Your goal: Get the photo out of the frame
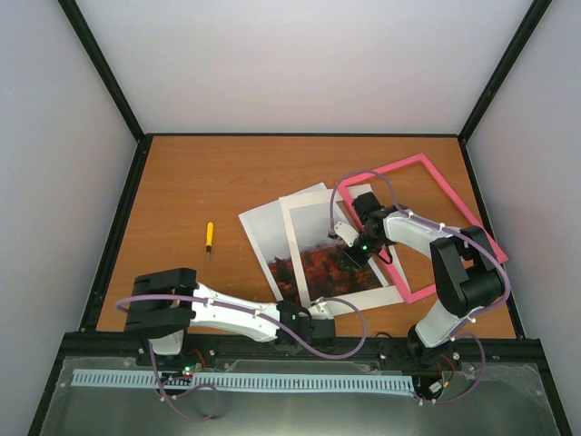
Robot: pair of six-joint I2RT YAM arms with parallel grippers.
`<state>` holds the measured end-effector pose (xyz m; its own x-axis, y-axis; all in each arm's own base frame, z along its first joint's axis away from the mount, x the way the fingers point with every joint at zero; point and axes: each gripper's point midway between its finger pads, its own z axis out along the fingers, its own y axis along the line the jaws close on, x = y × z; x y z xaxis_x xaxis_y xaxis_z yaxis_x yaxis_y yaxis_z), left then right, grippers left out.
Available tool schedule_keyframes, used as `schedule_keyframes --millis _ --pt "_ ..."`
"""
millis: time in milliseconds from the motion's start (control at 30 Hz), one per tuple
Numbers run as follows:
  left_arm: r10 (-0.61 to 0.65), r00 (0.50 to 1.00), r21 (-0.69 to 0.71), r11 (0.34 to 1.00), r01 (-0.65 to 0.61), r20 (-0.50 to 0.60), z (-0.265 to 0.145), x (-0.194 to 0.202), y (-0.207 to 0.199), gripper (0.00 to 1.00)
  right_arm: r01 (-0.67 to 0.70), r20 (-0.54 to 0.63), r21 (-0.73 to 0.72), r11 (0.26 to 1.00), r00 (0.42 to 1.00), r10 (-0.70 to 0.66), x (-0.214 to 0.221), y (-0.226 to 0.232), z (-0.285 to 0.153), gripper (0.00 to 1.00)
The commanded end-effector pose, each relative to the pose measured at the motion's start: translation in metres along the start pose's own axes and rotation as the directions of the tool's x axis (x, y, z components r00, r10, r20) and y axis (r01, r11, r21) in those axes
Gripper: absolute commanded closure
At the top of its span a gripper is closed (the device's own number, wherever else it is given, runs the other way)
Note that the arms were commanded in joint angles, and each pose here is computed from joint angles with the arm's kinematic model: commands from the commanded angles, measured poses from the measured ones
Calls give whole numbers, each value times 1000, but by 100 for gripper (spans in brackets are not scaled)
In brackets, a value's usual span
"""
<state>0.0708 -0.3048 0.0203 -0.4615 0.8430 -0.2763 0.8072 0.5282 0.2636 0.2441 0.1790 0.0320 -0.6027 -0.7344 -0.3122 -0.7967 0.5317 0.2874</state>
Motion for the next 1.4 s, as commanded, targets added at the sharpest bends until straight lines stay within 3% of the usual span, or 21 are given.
schedule_keyframes --millis 0,700,1133,1367 --pt "15 1000 -51 999 -15 -7 -4 -2 7 61 10 -6 -7 1000 1000 -10 2 4 0 51" --pt "-17 1000 -83 996 17 -2 -9 -1 15 66 6 -12 -8 1000 1000 -6 3 3 1 51" --pt "23 999 -208 978 -30 -37 -9 7 36 98 4 -12 -10 1000 1000 -4 4 4 2 51" --pt "46 998 -210 976 -54 -45 -10 10 38 99 5 -12 -6 1000 1000 -5 4 4 1 51"
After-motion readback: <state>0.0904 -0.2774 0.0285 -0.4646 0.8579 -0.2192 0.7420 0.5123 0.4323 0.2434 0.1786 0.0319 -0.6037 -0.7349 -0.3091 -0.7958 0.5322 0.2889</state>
